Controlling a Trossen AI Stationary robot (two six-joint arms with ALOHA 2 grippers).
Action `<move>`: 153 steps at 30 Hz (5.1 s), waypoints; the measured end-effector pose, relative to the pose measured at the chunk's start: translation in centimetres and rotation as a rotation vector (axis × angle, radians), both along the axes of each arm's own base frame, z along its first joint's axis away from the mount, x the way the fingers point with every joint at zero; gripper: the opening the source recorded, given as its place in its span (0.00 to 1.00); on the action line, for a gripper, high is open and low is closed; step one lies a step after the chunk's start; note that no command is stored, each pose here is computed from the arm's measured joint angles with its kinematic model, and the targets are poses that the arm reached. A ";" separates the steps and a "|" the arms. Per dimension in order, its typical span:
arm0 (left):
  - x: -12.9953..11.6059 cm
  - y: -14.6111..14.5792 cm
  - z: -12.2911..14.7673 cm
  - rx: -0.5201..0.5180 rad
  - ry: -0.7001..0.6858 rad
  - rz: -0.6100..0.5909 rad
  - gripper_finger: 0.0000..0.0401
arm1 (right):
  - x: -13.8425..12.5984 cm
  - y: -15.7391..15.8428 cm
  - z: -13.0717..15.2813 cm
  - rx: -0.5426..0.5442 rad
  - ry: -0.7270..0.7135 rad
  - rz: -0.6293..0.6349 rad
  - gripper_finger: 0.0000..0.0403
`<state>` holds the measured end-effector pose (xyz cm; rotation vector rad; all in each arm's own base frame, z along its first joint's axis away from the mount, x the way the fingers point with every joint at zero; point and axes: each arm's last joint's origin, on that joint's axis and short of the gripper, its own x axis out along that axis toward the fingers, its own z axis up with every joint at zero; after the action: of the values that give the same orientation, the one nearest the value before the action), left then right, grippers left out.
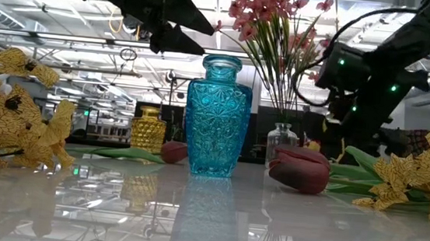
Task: Sort flowers into vase by color
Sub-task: Put the top yellow flower into the yellow vase
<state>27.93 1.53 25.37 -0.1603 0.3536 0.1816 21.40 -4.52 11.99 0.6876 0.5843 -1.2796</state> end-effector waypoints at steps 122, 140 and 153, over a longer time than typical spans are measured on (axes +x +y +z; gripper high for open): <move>0.1 -0.7 0.3 -0.026 -0.034 -0.019 0.85 | -5.9 14.6 23.1 -0.892 -0.085 0.571 0.02; 0.2 -0.7 0.5 -0.026 -0.059 -0.019 0.85 | -4.0 14.4 25.3 -0.869 -0.102 0.476 0.02; 0.2 -0.7 0.5 -0.019 -0.057 -0.022 0.85 | -5.7 11.9 34.5 -0.857 -0.113 0.416 0.02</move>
<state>28.13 0.79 25.87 -0.1798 0.3003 0.1520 15.72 7.36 46.53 -0.0804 0.0406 -0.9593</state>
